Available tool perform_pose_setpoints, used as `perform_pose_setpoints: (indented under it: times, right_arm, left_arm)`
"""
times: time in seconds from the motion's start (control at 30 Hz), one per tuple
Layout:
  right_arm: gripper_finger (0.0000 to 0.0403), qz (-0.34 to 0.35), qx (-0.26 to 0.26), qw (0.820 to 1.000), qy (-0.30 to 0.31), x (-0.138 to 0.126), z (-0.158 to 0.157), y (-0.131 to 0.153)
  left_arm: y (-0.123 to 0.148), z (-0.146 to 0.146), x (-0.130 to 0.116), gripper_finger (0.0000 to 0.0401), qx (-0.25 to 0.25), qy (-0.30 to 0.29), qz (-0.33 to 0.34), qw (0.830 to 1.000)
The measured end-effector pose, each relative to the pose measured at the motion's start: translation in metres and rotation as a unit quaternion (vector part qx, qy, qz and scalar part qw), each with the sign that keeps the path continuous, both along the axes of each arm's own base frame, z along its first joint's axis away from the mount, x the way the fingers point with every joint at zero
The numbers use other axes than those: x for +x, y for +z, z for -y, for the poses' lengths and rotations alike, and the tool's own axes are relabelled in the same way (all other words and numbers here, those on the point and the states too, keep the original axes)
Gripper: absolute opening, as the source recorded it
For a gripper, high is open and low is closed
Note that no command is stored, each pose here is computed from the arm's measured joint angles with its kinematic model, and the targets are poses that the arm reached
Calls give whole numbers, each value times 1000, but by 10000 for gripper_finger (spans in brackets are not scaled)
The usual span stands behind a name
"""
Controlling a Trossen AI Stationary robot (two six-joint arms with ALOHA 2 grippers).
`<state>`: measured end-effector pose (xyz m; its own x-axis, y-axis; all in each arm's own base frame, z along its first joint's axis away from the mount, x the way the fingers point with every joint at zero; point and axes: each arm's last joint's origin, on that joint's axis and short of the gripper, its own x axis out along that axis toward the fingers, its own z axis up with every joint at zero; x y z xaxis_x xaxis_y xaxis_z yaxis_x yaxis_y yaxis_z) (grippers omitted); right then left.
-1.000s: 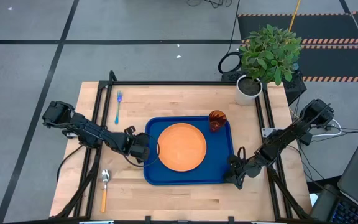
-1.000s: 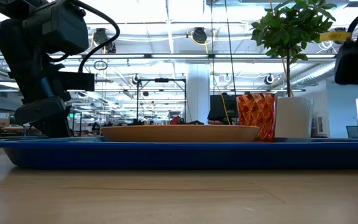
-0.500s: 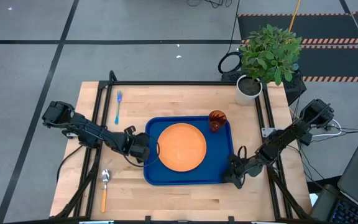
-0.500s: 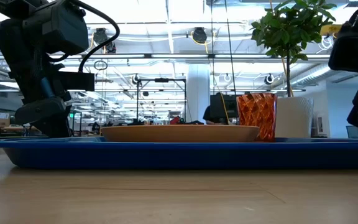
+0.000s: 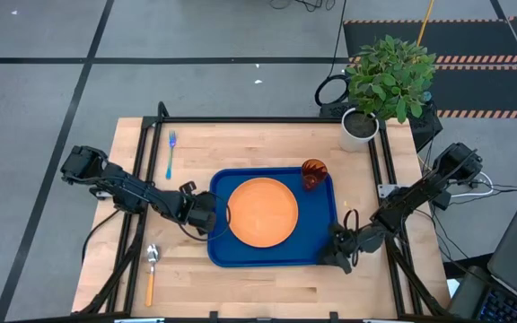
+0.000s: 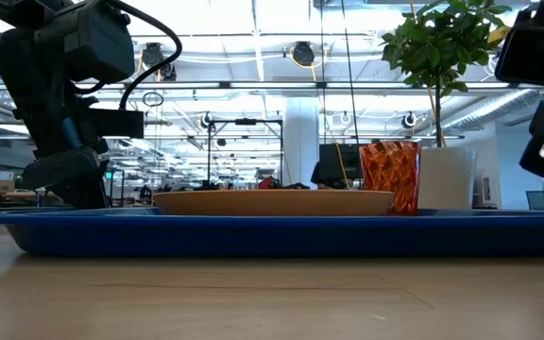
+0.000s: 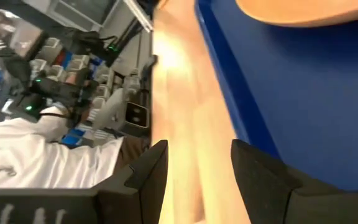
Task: Pick and place plate/cup/fork/spoon on tray
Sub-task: Adjust the blue tray
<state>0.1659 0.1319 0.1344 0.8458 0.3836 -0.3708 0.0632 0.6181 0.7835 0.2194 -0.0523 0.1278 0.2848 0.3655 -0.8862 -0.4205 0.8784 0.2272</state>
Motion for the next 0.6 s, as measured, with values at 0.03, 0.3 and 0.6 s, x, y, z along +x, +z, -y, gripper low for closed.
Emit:
perform_pose_setpoints:
  times: [0.03,0.3,0.6]
  right_arm:
    - [169,3,-2,1000,3,0,0,0]
    - [169,44,-64,997,24,1,1,3]
    - [169,238,-252,938,-16,11,11,34]
  left_arm:
    - [0,0,0,81,0,1,0,1000]
    - [0,0,0,81,1,-4,-2,1000]
    - [1,1,3,81,2,-19,10,1000]
